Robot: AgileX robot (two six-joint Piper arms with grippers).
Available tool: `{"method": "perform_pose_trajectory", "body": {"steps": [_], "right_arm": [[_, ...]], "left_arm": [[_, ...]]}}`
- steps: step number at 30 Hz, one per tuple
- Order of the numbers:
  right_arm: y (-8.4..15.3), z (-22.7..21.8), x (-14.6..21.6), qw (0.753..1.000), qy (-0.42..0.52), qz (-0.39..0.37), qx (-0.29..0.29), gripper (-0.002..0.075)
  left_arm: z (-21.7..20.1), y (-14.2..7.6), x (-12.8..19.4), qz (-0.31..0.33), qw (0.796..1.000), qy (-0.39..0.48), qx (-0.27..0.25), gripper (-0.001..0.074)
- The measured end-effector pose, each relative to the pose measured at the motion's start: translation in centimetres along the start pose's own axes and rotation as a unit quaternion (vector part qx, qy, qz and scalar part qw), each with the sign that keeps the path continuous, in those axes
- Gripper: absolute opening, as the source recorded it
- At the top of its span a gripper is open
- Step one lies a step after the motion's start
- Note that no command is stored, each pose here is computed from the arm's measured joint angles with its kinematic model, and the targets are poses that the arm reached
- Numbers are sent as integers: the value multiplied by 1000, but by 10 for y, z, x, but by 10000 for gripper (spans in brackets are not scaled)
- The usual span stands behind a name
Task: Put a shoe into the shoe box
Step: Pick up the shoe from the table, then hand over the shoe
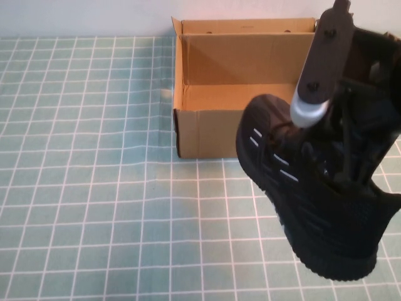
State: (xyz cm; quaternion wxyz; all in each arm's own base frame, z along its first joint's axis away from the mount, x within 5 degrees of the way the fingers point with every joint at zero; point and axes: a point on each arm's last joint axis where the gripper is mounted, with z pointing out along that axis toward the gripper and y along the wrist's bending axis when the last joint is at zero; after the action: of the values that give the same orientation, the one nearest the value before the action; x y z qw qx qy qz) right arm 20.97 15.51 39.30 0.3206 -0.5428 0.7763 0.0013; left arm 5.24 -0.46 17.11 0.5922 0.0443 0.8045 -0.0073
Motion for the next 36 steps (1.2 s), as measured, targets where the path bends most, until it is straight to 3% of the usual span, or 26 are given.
{"method": "perform_pose_trajectory", "body": {"steps": [12,14,19,25,31,36], "right_arm": [[-1,-2,-2,1000,-3,20,1,-3],[-3,0,-3,1000,0,20,6,-3],[-13,7,-13,999,6,36,22,-3],[-26,14,-30,998,1,51,35,-3],[-39,26,-48,994,4,105,36,-3],[-51,29,-65,986,-6,157,49,-3]], "left_arm": [[0,2,-2,21,1000,-12,-10,-3],[0,1,-8,-6,999,-44,-6,-3],[-3,1,-24,-141,981,-132,13,-3],[-6,4,-33,-193,963,-186,14,-3],[-18,-1,-57,-202,969,-134,42,-3],[-19,-5,-96,-151,986,-42,56,-3]]}}
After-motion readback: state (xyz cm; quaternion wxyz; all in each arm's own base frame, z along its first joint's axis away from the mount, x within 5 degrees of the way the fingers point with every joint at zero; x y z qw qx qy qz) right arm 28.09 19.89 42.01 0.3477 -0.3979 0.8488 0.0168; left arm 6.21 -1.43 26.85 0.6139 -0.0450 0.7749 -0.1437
